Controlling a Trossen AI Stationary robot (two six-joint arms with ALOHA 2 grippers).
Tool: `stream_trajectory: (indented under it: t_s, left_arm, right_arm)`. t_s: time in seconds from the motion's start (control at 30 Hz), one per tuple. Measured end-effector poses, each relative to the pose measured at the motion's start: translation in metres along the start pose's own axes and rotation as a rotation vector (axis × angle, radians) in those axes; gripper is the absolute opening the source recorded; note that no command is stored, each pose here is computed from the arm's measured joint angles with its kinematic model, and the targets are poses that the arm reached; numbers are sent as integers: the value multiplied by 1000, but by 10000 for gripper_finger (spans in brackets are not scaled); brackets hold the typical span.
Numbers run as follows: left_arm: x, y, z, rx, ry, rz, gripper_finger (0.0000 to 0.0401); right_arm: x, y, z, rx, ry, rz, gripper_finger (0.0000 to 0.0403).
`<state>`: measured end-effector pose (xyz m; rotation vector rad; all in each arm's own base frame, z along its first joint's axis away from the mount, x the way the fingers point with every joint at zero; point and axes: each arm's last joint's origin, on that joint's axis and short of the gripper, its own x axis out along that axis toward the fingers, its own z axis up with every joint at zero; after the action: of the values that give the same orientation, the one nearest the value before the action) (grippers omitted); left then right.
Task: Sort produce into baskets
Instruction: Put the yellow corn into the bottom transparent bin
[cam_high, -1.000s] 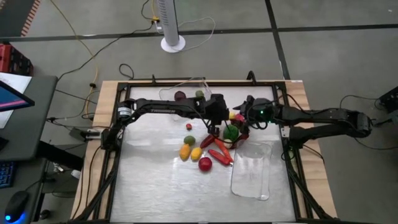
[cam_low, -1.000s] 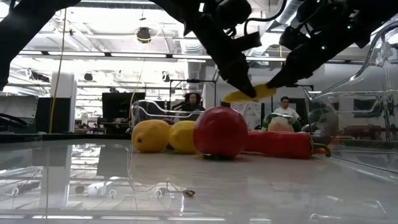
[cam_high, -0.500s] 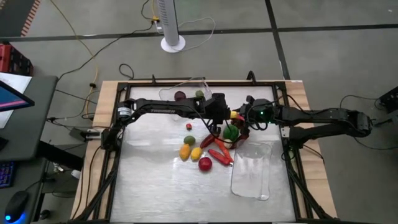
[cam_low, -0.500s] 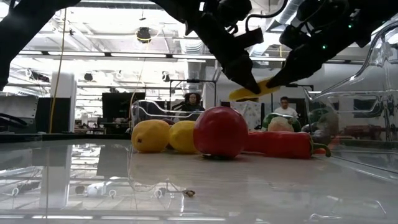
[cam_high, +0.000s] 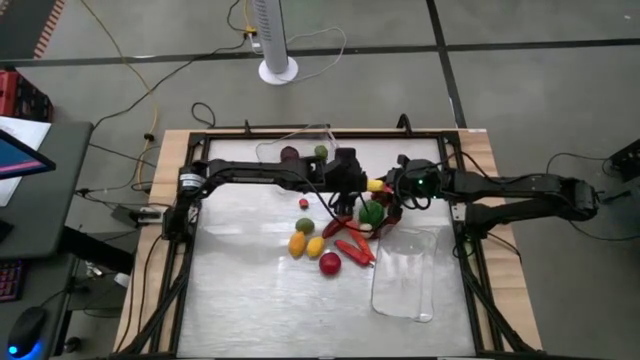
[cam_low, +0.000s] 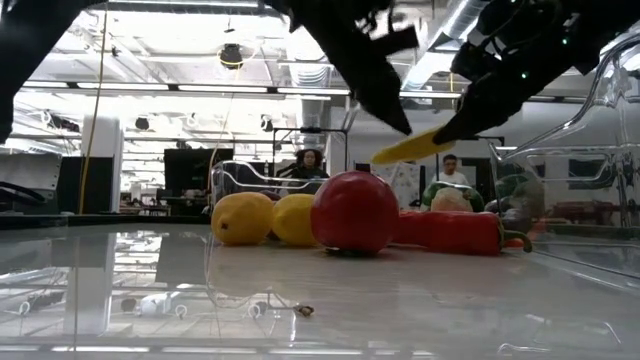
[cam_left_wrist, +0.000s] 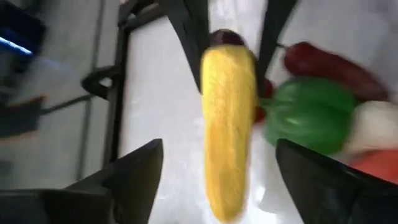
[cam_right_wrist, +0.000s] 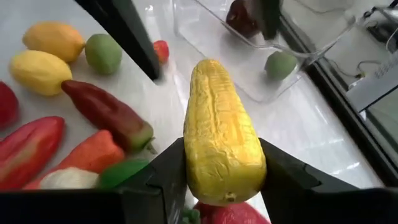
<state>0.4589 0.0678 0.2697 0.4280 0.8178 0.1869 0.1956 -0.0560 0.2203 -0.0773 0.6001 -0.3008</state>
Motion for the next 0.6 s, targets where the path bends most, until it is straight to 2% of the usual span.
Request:
stream_trajectory:
  t_s: [0.17, 0.27, 0.43, 0.6]
  left_arm:
    - [-27, 1, -3, -106, -47, -119, 312]
    - [-35, -10, -15, -136, -105, -143, 308]
    - [-51, -36, -45, -140, -187, -61, 307]
    - [-84, -47, -67, -179, -230, 5, 307]
  right_arm:
    - [-14, 10, 17, 9, 65, 62, 177]
    - [-24, 20, 27, -12, 92, 117, 178]
    - [-46, 37, 43, -35, 166, 209, 194]
    - [-78, 52, 54, 4, 310, 302, 191]
